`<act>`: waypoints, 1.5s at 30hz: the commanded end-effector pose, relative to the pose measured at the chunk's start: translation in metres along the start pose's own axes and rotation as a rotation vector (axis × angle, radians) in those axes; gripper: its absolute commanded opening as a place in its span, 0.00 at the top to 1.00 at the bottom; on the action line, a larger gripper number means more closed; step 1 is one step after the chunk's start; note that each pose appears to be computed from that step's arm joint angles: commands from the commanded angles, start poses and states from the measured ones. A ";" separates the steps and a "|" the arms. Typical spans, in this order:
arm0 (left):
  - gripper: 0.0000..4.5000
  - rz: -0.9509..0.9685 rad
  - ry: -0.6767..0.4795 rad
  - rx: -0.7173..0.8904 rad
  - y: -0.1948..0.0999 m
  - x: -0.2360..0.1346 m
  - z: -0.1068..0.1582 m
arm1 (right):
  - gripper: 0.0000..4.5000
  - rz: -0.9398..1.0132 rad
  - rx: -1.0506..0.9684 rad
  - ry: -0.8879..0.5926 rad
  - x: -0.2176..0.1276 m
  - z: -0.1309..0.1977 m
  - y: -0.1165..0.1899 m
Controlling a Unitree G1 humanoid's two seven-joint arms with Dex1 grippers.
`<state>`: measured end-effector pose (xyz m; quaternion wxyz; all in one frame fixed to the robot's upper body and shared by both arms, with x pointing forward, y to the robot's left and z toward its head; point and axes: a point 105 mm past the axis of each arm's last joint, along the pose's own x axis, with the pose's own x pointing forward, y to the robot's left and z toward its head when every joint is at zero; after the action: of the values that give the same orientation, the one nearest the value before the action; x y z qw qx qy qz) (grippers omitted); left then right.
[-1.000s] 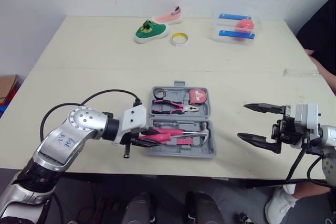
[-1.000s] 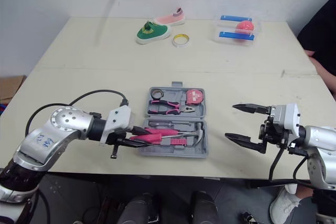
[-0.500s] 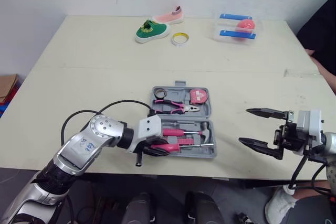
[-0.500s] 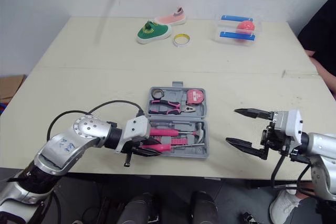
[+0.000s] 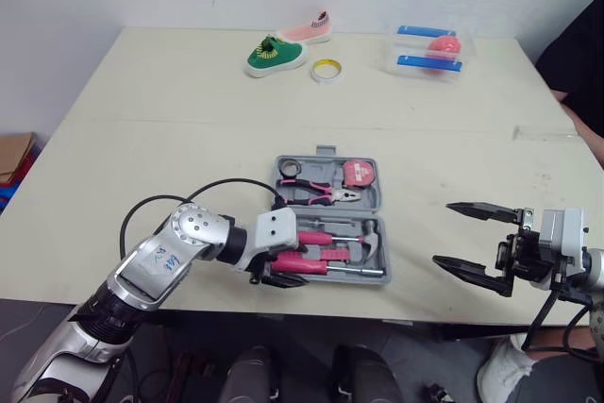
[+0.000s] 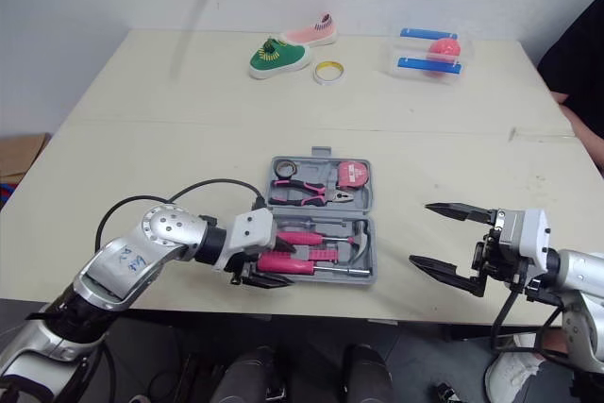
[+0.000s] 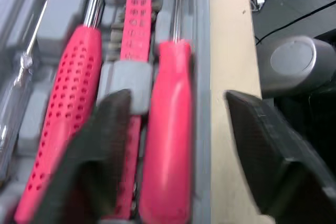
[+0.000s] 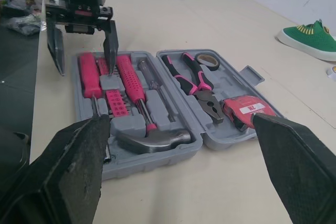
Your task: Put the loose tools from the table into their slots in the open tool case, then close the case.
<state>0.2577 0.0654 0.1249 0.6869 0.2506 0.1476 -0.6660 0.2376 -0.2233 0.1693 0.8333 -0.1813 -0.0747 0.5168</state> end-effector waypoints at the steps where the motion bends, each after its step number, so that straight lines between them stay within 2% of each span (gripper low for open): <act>1: 0.01 0.053 -0.118 0.066 0.010 -0.013 0.016 | 0.00 -0.011 -0.027 -0.013 -0.003 0.002 -0.001; 4: 0.01 0.086 -0.255 0.094 0.016 -0.020 0.030 | 0.00 -0.016 -0.020 -0.010 -0.006 -0.003 0.000; 6: 0.14 0.064 -0.362 0.075 0.015 -0.024 0.035 | 0.00 -0.018 -0.016 -0.010 -0.007 -0.006 0.001; 7: 0.19 0.045 -0.371 0.070 0.012 -0.024 0.031 | 0.00 -0.021 -0.017 -0.010 -0.007 -0.006 0.001; 15: 0.99 0.025 -0.381 0.017 0.005 -0.002 0.009 | 0.00 -0.018 -0.002 0.002 -0.007 -0.010 0.002; 18: 0.99 0.042 -0.337 0.008 0.009 0.010 -0.004 | 0.00 -0.025 -0.002 0.004 -0.007 -0.010 0.001; 25: 0.99 0.035 -0.286 -0.018 0.011 0.026 -0.014 | 0.00 -0.037 0.002 0.002 -0.004 -0.009 0.002; 29: 0.99 -0.043 -0.197 0.038 -0.002 0.032 -0.026 | 0.00 -0.042 0.003 0.001 -0.002 -0.009 0.003; 35: 0.99 0.016 -0.044 -0.041 0.002 0.039 -0.054 | 0.00 -0.049 0.005 0.000 0.000 -0.009 0.003; 39: 0.99 0.013 -0.017 -0.128 -0.002 0.043 -0.062 | 0.00 -0.054 0.018 -0.001 0.001 -0.011 0.004; 41: 0.99 -0.017 0.068 -0.198 -0.013 0.047 -0.083 | 0.00 -0.058 0.041 0.002 0.001 -0.014 0.006; 43: 0.99 -0.018 0.123 -0.200 -0.018 0.048 -0.096 | 0.00 -0.061 0.051 0.008 0.002 -0.016 0.007; 45: 0.99 0.029 0.079 -0.164 -0.013 0.050 -0.091 | 0.00 -0.087 0.062 0.009 0.004 -0.017 0.004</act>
<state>0.2675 0.0458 0.0846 0.7072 0.2043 0.0968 -0.6699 0.2414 -0.2261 0.1447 0.8605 -0.1488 -0.0477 0.4849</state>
